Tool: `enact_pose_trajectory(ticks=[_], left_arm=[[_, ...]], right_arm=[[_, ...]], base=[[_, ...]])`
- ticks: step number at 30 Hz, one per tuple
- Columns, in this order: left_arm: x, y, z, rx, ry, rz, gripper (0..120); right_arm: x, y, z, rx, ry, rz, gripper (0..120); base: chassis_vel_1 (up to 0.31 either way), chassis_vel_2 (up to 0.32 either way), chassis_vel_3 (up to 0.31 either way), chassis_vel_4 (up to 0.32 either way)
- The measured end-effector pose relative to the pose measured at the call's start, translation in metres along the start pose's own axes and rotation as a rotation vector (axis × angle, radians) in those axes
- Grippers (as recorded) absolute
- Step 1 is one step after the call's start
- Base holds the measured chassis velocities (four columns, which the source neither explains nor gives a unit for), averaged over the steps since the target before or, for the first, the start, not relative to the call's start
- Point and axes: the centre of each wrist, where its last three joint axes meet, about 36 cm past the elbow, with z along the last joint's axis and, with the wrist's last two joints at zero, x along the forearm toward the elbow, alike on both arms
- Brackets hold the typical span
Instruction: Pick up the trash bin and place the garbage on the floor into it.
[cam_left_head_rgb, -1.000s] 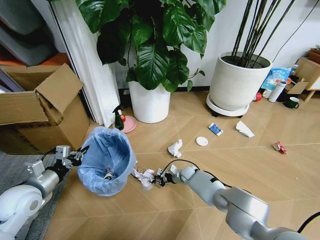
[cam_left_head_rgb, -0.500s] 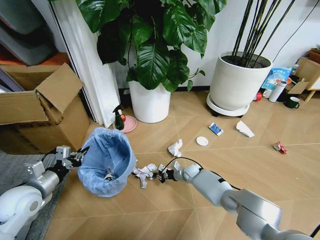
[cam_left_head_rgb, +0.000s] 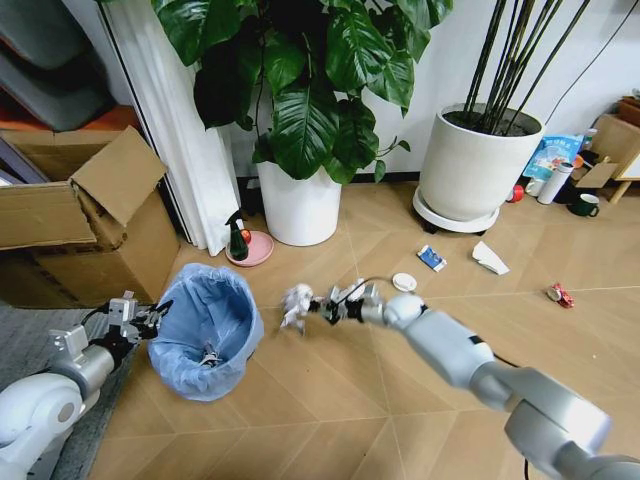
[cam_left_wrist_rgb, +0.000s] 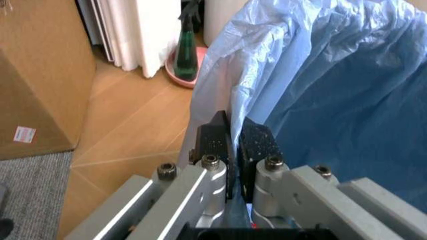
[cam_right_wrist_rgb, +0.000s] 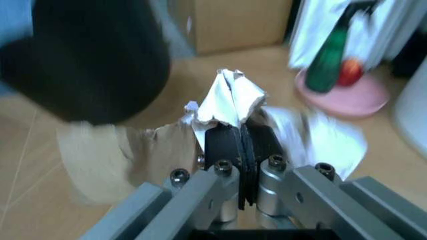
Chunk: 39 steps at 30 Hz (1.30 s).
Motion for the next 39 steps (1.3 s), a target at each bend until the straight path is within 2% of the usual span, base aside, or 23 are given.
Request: enact_pose_trajectory(ticks=[4, 7, 8, 11, 12, 14, 16, 18, 19, 22, 31, 39], left_arm=[[0.000, 0.001, 0.003, -0.005, 0.013, -0.003, 0], [-0.001, 0.000, 0.008, -0.009, 0.029, -0.001, 0], [-0.001, 0.000, 0.008, -0.009, 0.029, -0.001, 0], [-0.004, -0.005, 0.017, -0.011, 0.061, 0.021, 0], [-0.004, -0.005, 0.017, -0.011, 0.061, 0.021, 0], [-0.006, -0.008, 0.021, -0.011, 0.080, 0.036, 0], [-0.007, -0.009, 0.024, -0.011, 0.092, 0.046, 0], [-0.009, -0.010, 0.031, -0.013, 0.120, 0.067, 0], [-0.009, -0.010, 0.031, -0.013, 0.120, 0.067, 0], [-0.016, -0.010, 0.032, -0.011, 0.132, 0.084, 0], [-0.039, -0.012, 0.023, 0.015, 0.125, 0.123, 0], [-0.057, -0.014, 0.007, 0.033, 0.115, 0.164, 0]], right_arm=[[0.024, -0.013, -0.026, 0.043, -0.043, 0.019, 0], [0.063, -0.025, -0.050, 0.088, -0.067, 0.045, 0], [0.063, -0.025, -0.050, 0.088, -0.067, 0.045, 0], [0.089, -0.030, -0.086, 0.130, -0.125, 0.048, 0], [0.089, -0.030, -0.086, 0.130, -0.125, 0.048, 0], [0.096, -0.030, -0.112, 0.152, -0.172, 0.039, 0], [0.098, -0.030, -0.126, 0.168, -0.196, 0.030, 0], [0.102, -0.030, -0.164, 0.208, -0.256, 0.008, 0], [0.102, -0.030, -0.164, 0.208, -0.256, 0.008, 0], [0.104, -0.028, -0.195, 0.243, -0.304, -0.022, 0], [0.099, -0.019, -0.240, 0.268, -0.402, -0.082, 0], [0.082, -0.013, -0.253, 0.269, -0.433, -0.141, 0]], base=[[0.000, 0.000, 0.000, 0.000], [0.000, 0.000, 0.000, 0.000], [0.000, 0.000, 0.000, 0.000], [0.000, 0.000, 0.000, 0.000], [0.000, 0.000, 0.000, 0.000], [0.000, 0.000, 0.000, 0.000], [0.000, 0.000, 0.000, 0.000], [0.000, 0.000, 0.000, 0.000], [0.000, 0.000, 0.000, 0.000], [0.000, 0.000, 0.000, 0.000], [0.000, 0.000, 0.000, 0.000], [0.000, 0.000, 0.000, 0.000]])
